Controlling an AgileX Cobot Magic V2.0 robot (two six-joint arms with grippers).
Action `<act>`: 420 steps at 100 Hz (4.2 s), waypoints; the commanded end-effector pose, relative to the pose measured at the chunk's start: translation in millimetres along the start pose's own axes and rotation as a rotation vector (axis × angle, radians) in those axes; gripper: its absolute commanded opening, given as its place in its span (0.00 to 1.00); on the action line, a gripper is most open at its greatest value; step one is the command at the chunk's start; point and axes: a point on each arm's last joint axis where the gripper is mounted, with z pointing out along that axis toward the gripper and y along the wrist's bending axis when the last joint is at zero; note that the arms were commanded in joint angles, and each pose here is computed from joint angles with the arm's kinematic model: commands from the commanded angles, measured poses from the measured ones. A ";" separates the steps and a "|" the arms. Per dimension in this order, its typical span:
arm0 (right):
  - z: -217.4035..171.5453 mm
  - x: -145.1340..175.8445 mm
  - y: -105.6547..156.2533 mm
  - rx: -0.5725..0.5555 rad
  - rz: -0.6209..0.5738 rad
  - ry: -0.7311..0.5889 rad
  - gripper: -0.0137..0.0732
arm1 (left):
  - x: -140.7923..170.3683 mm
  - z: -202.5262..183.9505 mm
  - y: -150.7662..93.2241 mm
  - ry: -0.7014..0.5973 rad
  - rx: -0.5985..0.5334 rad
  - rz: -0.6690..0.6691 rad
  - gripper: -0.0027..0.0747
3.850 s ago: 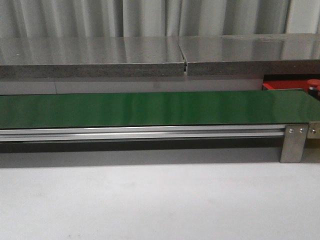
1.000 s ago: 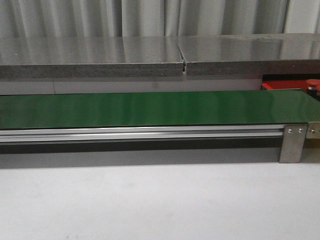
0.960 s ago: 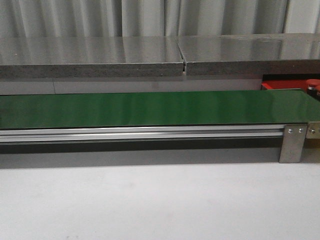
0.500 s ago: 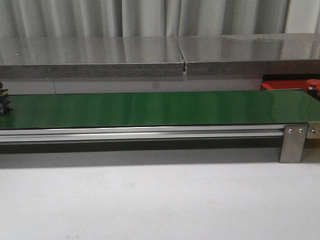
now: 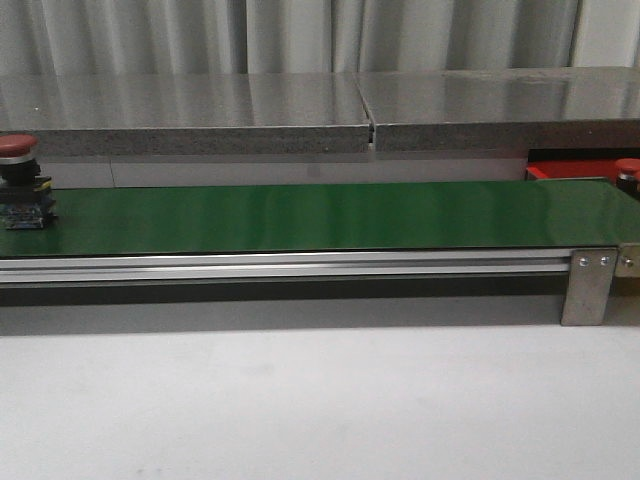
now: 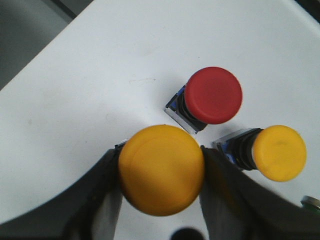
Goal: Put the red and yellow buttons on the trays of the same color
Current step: 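Carry the red button onto the belt start and open the left gripper, then grasp a yellow button from the pile with the left gripper, set it on the belt, then lower the right gripper onto the red button on the belt, grasp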
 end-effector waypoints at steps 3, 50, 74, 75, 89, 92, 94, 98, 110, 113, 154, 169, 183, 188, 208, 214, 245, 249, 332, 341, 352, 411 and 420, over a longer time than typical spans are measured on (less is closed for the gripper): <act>-4.4 -13.4 -0.9 0.012 -0.010 -0.092 0.08 | -9.1 -52.6 -13.2 -0.119 0.027 0.025 0.35; -4.4 -13.4 -0.9 0.012 -0.010 -0.092 0.08 | 39.8 -128.4 -40.9 -0.187 0.076 0.130 0.35; -4.4 -13.4 -0.9 0.012 -0.010 -0.092 0.08 | 53.7 -130.4 -76.8 -0.154 0.138 0.216 0.35; -4.4 -13.4 -0.9 0.012 -0.010 -0.092 0.08 | 54.0 -130.5 -77.6 -0.154 0.139 0.218 0.35; -4.4 -13.4 -0.9 0.012 -0.010 -0.092 0.08 | 58.5 -127.5 -88.8 -0.140 0.157 0.243 0.35; -4.4 -13.4 -0.9 0.012 -0.010 -0.092 0.08 | 59.3 -126.4 -90.4 -0.136 0.160 0.247 0.35; -4.4 -13.4 -0.9 0.012 -0.010 -0.092 0.08 | 59.7 -125.5 -91.2 -0.134 0.161 0.249 0.35; -4.4 -13.4 -0.9 0.012 -0.010 -0.092 0.08 | 61.5 -122.0 -93.4 -0.117 0.162 0.254 0.35; -4.4 -13.4 -0.9 0.012 -0.010 -0.092 0.08 | 64.5 -110.7 -93.2 -0.073 0.156 0.255 0.35; -4.4 -13.4 -0.9 0.012 -0.010 -0.092 0.08 | 65.0 -108.7 -92.9 -0.065 0.153 0.257 0.35; -4.4 -13.4 -0.9 0.012 -0.010 -0.092 0.08 | 66.9 -101.8 -92.3 -0.038 0.149 0.258 0.74; -4.4 -13.4 -0.9 0.012 -0.010 -0.092 0.08 | 66.0 -104.3 -92.5 -0.050 0.151 0.258 0.74; -4.4 -13.4 -0.9 0.012 -0.010 -0.092 0.08 | 63.7 -119.3 -93.5 -0.094 0.159 0.275 0.74; -4.4 -13.4 -0.9 0.012 -0.010 -0.092 0.08 | 64.6 -127.2 -96.4 -0.108 0.166 0.309 0.72; -4.4 -13.4 -0.9 0.012 -0.010 -0.092 0.08 | 80.4 -171.0 -127.7 -0.199 0.256 0.436 0.20; -4.4 -13.4 -0.9 0.012 -0.010 -0.092 0.08 | 89.2 -182.5 -139.5 -0.217 0.289 0.476 0.01; -4.4 -13.4 -0.9 0.012 -0.010 -0.092 0.08 | 149.2 -235.5 -175.3 -0.281 0.463 0.628 0.01; -4.4 -13.4 -0.9 0.012 -0.010 -0.092 0.08 | 157.1 -240.2 -176.7 -0.288 0.482 0.642 0.01; -4.4 -13.5 -0.9 0.012 -0.010 -0.093 0.08 | 279.5 -275.4 -85.9 -0.310 0.587 0.710 0.01; -4.4 -13.5 -0.9 0.012 -0.010 -0.093 0.08 | 284.7 -274.4 -81.3 -0.309 0.591 0.706 0.01; -4.3 -14.7 -1.0 0.013 -0.010 -0.105 0.08 | 285.4 -275.4 -79.7 -0.317 0.589 0.710 0.01; 58.8 -60.9 -5.0 -0.008 -0.023 0.143 0.08 | 285.9 -275.0 -79.4 -0.310 0.586 0.714 0.01; 72.2 -68.9 -4.2 -0.019 -0.029 0.178 0.10 | 285.9 -275.0 -79.4 -0.310 0.586 0.714 0.01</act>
